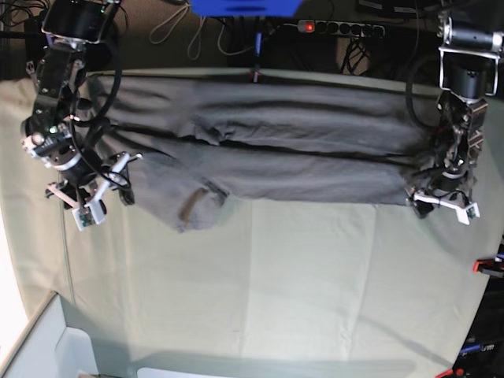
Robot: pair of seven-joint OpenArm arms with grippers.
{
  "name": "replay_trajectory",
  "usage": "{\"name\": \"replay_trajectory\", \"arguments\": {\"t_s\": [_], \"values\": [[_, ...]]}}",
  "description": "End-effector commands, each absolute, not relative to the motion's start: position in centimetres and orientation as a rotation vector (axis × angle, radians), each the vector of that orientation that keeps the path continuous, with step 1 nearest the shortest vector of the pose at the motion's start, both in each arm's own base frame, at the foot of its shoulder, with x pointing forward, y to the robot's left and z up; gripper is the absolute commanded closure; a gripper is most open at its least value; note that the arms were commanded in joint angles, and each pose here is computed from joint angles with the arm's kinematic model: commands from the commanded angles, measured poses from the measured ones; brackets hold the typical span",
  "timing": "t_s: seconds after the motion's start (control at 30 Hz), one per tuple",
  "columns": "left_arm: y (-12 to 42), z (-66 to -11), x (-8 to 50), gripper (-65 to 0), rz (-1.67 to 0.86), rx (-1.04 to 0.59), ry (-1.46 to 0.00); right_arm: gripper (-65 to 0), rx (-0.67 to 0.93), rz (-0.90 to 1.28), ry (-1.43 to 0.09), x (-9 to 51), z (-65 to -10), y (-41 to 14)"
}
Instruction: Layout the t-shirt on the table in an organized manner, then fold the t-shirt properly
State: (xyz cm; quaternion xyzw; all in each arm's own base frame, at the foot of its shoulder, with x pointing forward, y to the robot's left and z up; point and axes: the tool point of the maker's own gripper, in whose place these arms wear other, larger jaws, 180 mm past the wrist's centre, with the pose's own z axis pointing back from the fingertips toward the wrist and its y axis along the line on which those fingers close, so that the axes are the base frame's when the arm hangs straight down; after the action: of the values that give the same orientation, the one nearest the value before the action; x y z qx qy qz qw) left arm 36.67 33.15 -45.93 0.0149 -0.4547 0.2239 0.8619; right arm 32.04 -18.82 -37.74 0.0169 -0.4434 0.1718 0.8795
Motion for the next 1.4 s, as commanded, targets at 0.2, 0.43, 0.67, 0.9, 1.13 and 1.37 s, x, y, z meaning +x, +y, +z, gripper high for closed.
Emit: {"name": "replay_trajectory", "arguments": {"t_s": [0.2,0.43,0.67,0.9,1.13,1.37], "values": [[33.7,-44.6,37.8,-27.1,0.476,0.038,-0.997,-34.2,0.034,0.374,-0.985,33.3,-36.0,-18.8],[33.6,-44.7,37.8,-7.3,0.473,0.036,-0.997,-34.5,0.093,0.399,-0.912,35.1,-38.7,-17.9],[33.8,-44.8,37.5,0.0,0.473,0.040,-0.990,-34.5,0.180,0.323,-0.821,38.7,-41.9,-18.2],[33.9,-44.8,37.4,0.0,0.473,0.042,-0.989,-34.5,0.245,0.280,-0.757,40.3,-43.5,-17.6],[33.9,-44.8,37.4,0.0,0.473,0.042,-0.989,-25.6,0.270,0.268,-0.703,38.7,-45.5,-17.1],[33.9,-44.7,37.6,0.0,0.471,0.041,-0.993,0.0,0.235,0.347,-0.732,38.8,-44.2,-16.3]]}}
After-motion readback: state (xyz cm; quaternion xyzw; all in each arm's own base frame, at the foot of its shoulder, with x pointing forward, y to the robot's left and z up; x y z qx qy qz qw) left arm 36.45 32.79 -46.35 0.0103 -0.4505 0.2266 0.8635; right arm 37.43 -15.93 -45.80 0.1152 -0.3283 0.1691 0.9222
